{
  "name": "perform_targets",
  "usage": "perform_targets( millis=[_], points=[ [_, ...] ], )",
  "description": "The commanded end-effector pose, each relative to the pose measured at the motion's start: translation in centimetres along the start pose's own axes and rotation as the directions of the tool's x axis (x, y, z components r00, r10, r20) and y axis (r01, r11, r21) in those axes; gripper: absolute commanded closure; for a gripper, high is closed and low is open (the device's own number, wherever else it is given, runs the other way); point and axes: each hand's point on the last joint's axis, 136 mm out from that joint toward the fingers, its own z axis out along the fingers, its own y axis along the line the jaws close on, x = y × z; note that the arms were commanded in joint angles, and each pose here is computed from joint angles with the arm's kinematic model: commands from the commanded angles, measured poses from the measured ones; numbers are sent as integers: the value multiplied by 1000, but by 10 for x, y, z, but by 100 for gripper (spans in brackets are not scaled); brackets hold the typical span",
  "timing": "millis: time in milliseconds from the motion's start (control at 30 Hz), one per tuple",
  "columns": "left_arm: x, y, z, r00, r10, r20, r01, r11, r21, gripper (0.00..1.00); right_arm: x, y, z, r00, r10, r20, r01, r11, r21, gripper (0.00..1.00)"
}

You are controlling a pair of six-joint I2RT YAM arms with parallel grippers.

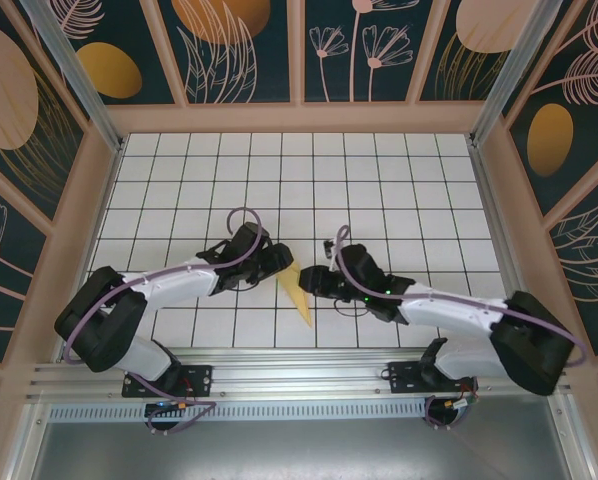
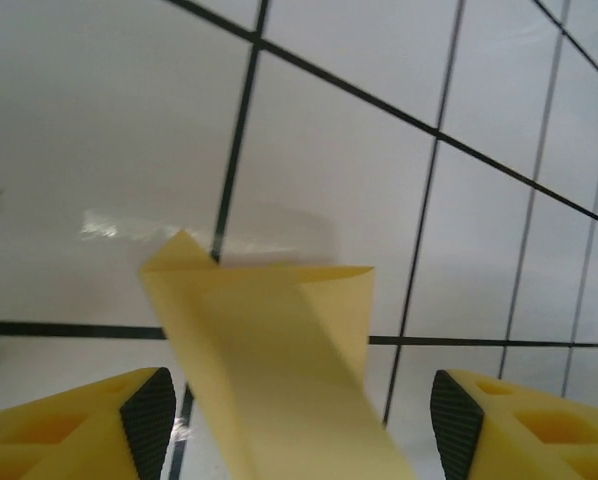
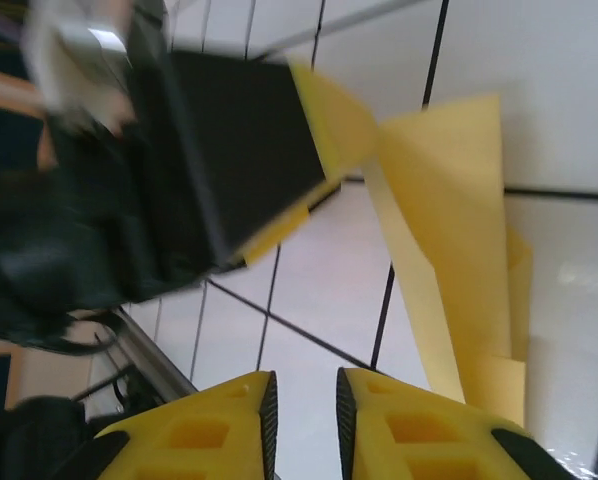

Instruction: Fold a paper plane with a square sheet of paper (pick it up from the middle)

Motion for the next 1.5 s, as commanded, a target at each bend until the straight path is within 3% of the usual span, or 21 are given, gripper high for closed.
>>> perform_targets(
  millis=[0, 133, 433, 700, 900, 967, 1067, 1300, 1467],
  points=[
    [-1, -4, -4, 999, -14, 32, 16, 997, -75, 26, -2, -54, -21, 997, 21, 68, -32, 986, 162, 69],
    [10, -9, 1, 999, 36, 21, -32, 987, -157, 24, -5, -76, -32, 991, 82, 103, -97, 984, 152, 63],
    [31, -4, 19, 997, 77, -29, -82, 963, -256, 25, -1, -82, -29, 991, 97, 95, -111, 982, 151, 59],
    [28, 2, 8, 998, 69, 5, -65, 965, -253, 37, 2, -82, -23, 993, 96, 68, -105, 983, 148, 57],
    [30, 11, 0, 998, 51, 22, -44, 972, -233, 58, 2, -79, -19, 994, 94, 50, -100, 985, 141, 57],
    [29, 11, -5, 998, 44, 36, -35, 976, -214, 58, 2, -77, -17, 995, 92, 42, -97, 986, 136, 56],
    [26, 11, -13, 997, 42, 64, -29, 982, -187, 63, 3, -71, -14, 996, 83, 22, -85, 991, 106, 56],
    [29, 21, -19, 996, 32, 78, -19, 987, -159, 86, 7, -48, 0, 998, 35, -55, -35, 999, -1, 54],
    [33, 31, -19, 997, 30, 74, -18, 987, -160, 93, 10, -37, 14, 993, -17, -115, 14, 999, -31, 52]
  ],
)
